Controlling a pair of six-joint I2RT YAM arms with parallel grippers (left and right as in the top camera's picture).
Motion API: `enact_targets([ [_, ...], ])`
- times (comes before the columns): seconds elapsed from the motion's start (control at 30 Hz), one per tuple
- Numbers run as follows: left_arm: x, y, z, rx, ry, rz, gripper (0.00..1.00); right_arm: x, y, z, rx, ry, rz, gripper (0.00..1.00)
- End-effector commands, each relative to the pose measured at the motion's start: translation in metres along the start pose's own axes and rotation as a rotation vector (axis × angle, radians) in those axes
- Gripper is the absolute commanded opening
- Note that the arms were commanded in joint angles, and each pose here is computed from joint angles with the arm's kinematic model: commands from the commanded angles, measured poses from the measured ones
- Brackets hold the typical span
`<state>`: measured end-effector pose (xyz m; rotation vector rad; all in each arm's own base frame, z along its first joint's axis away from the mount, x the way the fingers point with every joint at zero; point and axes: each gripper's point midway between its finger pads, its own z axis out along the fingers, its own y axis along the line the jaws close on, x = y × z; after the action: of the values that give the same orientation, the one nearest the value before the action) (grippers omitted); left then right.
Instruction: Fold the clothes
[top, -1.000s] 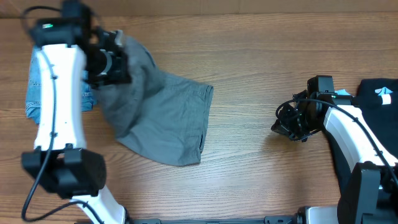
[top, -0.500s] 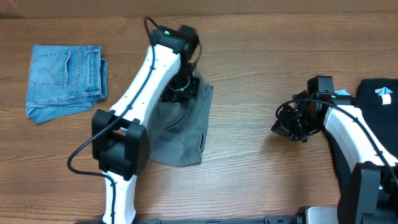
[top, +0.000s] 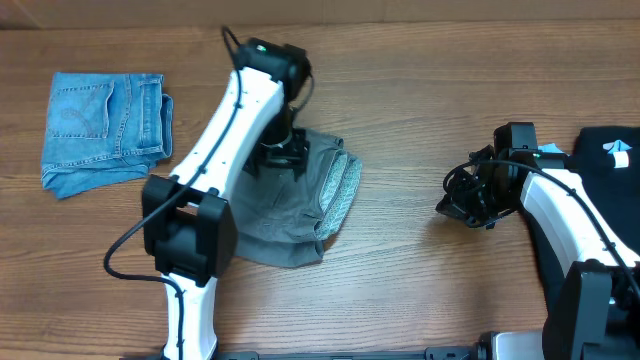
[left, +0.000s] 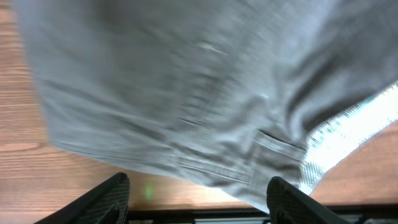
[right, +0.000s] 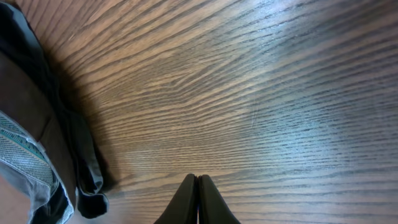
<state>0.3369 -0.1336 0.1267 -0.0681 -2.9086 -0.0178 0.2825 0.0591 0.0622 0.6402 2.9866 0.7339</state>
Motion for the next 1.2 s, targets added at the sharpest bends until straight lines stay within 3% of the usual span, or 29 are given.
enact_targets([
  [0.0,-0.014,0.045,-0.017,0.001,-0.057,-0.08,0.76,0.001,0.03,-0.01,-0.128,-0.005,-0.193,0.08],
  [0.1,-0.017,0.065,-0.016,0.063,-0.043,-0.111,0.69,0.023,0.072,-0.012,-0.326,0.054,-0.359,0.12],
  [0.2,-0.018,0.077,-0.014,0.092,-0.032,-0.124,0.66,0.049,0.11,-0.006,-0.428,0.112,-0.481,0.25],
  [0.27,-0.018,0.082,-0.011,0.096,-0.028,-0.126,0.72,0.055,0.122,0.004,-0.399,0.117,-0.492,0.3],
  [0.37,-0.019,0.079,-0.009,0.15,-0.025,-0.106,0.69,0.047,0.129,0.023,-0.267,0.033,-0.463,0.3],
  [0.53,-0.019,0.022,-0.022,0.416,-0.056,0.142,0.69,0.025,0.11,0.025,-0.139,-0.051,-0.375,0.29],
  [0.6,-0.019,-0.003,-0.021,0.391,-0.076,0.222,0.72,0.011,0.094,0.012,-0.129,-0.076,-0.307,0.27],
  [0.77,-0.025,-0.048,-0.005,-0.003,-0.195,0.24,0.73,-0.031,0.035,-0.049,-0.106,-0.225,-0.067,0.28],
  [0.83,-0.023,-0.057,-0.006,-0.137,-0.257,0.183,0.82,-0.039,0.014,-0.064,-0.105,-0.26,0.007,0.28],
  [0.87,-0.018,-0.064,-0.008,-0.211,-0.301,0.119,0.96,-0.042,-0.003,-0.074,-0.105,-0.275,0.065,0.28],
  [0.9,-0.014,-0.073,-0.007,-0.214,-0.313,0.107,1.0,-0.043,-0.008,-0.076,-0.105,-0.277,0.076,0.28],
  [1.07,0.006,-0.114,-0.003,-0.207,-0.361,0.086,1.0,-0.044,-0.03,-0.085,-0.097,-0.283,0.126,0.27],
  [1.17,0.02,-0.157,0.004,-0.075,-0.34,0.159,1.0,-0.044,-0.029,-0.085,-0.104,-0.282,0.125,0.27],
])
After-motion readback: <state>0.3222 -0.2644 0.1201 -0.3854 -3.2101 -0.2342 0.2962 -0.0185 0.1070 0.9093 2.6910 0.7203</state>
